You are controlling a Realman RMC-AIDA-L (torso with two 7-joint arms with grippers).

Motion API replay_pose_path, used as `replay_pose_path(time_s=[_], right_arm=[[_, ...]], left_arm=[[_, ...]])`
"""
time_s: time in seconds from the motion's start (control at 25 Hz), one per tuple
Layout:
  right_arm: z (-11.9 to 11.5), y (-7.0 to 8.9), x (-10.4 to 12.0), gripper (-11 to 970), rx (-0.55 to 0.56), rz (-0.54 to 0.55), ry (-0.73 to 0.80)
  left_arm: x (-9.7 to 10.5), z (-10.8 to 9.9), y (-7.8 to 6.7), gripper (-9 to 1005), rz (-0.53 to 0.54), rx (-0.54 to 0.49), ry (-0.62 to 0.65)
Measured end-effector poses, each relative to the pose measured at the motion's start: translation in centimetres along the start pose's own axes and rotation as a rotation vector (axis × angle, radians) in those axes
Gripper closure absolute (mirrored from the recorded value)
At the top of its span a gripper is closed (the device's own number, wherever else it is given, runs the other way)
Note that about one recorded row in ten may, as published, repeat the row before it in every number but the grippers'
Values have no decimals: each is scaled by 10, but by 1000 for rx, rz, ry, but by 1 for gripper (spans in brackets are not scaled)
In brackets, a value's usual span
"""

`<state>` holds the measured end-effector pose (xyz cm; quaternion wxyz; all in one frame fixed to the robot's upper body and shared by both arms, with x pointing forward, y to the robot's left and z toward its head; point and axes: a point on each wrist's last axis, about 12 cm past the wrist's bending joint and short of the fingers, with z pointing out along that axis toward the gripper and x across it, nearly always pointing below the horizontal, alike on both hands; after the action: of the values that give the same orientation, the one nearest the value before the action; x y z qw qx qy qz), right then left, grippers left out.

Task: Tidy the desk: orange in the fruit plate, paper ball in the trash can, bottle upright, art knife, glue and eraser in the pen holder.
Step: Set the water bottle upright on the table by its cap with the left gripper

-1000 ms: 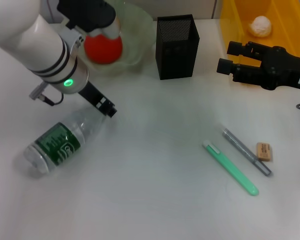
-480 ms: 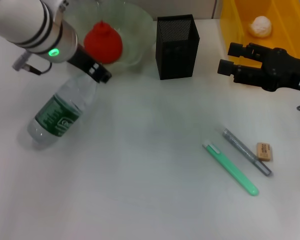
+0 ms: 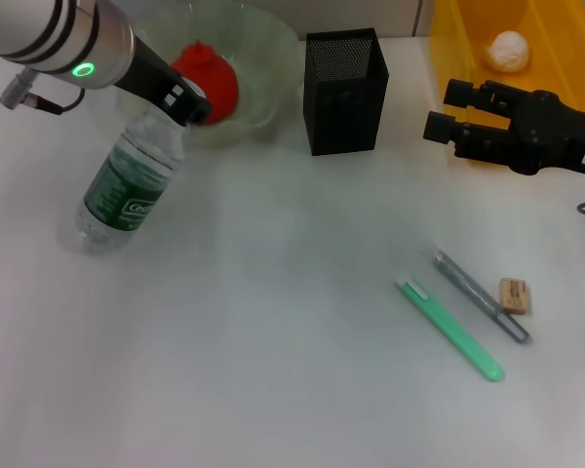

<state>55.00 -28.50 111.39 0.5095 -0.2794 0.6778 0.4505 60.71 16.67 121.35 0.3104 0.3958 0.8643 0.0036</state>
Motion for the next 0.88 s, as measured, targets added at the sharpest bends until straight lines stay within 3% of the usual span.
replay_pose_path(time_s=[0.88], right_arm=[[1,0,0,158,-2,0,-1]], left_arm=[[-6,-28,-6,563,20,9,-19]])
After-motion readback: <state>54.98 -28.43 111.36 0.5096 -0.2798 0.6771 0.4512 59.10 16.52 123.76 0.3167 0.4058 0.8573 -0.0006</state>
